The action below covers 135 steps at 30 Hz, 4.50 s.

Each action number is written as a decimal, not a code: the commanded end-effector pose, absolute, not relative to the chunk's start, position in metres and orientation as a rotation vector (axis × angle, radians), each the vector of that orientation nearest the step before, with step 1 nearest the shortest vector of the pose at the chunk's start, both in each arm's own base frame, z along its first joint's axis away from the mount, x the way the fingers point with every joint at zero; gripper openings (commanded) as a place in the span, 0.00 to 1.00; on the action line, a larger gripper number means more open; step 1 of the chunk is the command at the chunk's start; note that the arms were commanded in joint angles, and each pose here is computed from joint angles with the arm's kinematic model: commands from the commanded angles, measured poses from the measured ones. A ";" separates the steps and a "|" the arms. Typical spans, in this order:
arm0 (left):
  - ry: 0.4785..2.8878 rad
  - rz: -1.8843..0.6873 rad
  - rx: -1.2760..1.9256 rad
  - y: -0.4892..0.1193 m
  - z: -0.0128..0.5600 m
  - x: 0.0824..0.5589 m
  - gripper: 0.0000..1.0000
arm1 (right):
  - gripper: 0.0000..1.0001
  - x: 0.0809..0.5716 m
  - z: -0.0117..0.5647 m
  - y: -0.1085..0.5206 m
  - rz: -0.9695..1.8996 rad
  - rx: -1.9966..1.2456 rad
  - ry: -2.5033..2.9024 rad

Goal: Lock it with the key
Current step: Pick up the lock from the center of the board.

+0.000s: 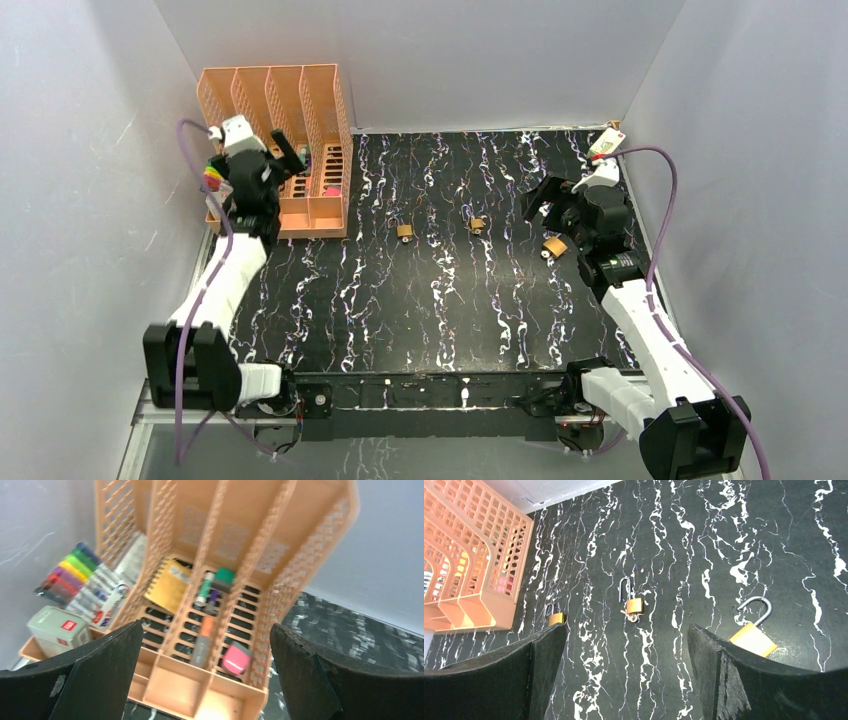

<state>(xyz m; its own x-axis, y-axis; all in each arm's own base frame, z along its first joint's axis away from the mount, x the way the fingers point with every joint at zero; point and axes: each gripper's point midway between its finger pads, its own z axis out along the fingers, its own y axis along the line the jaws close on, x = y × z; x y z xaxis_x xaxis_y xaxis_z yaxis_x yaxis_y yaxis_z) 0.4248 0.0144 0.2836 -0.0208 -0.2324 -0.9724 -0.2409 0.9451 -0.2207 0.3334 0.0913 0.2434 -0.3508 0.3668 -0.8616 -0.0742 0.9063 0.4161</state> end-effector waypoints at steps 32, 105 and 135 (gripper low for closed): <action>1.896 -0.957 0.759 -0.155 0.311 0.267 0.98 | 0.98 0.379 0.128 0.381 0.404 -0.344 2.176; 1.645 -1.410 0.904 -0.196 0.304 0.236 0.89 | 0.40 0.233 0.273 0.335 1.196 -1.023 1.719; 1.760 -1.474 0.896 -0.230 0.278 0.236 0.69 | 0.38 0.232 0.304 0.355 1.318 -1.054 1.612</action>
